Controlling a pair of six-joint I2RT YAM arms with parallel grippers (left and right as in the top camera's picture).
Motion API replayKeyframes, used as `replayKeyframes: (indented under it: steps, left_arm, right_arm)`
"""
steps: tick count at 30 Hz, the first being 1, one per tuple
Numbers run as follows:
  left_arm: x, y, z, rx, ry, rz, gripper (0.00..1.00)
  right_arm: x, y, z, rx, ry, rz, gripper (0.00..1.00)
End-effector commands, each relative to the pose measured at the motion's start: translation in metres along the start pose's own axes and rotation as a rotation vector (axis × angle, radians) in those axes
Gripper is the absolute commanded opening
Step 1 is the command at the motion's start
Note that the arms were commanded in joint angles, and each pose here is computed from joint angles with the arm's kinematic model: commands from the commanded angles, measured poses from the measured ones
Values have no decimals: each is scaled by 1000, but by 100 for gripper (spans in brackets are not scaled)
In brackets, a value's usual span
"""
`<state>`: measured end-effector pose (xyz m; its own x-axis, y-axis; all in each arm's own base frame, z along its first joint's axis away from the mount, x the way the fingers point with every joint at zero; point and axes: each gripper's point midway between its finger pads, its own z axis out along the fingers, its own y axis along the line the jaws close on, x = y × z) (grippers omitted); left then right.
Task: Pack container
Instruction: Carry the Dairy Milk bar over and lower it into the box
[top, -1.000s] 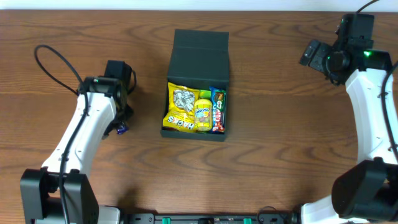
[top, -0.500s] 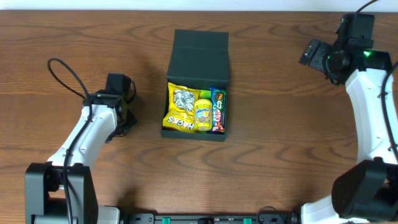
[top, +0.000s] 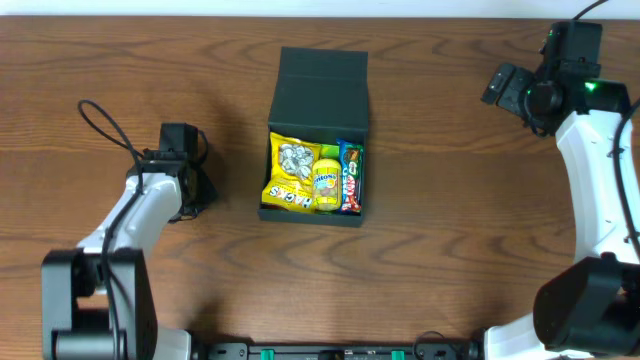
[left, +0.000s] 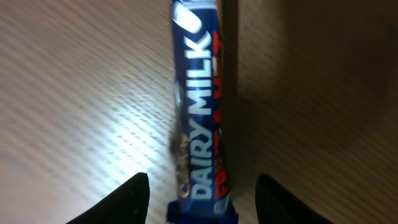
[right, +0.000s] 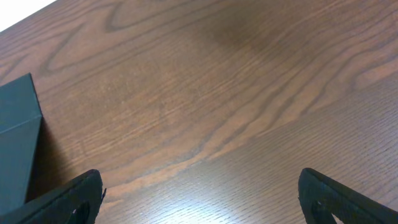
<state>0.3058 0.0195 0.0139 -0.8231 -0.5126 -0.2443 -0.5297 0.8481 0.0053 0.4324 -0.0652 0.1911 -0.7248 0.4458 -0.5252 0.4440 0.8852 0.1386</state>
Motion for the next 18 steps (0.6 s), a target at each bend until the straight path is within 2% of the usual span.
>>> replayKeyframes:
  steps: [1, 9, 18]
  left_arm:
    - [10, -1, 13, 7, 52, 24, 54]
    - [4, -2, 17, 7, 29, 22, 54]
    - [11, -1, 30, -6, 70, 30, 46]
  right_arm:
    - [-6, -2, -4, 2, -16, -4, 99]
    - [-6, -2, -4, 2, -17, -4, 99]
    - [-6, -2, -4, 2, -17, -4, 99]
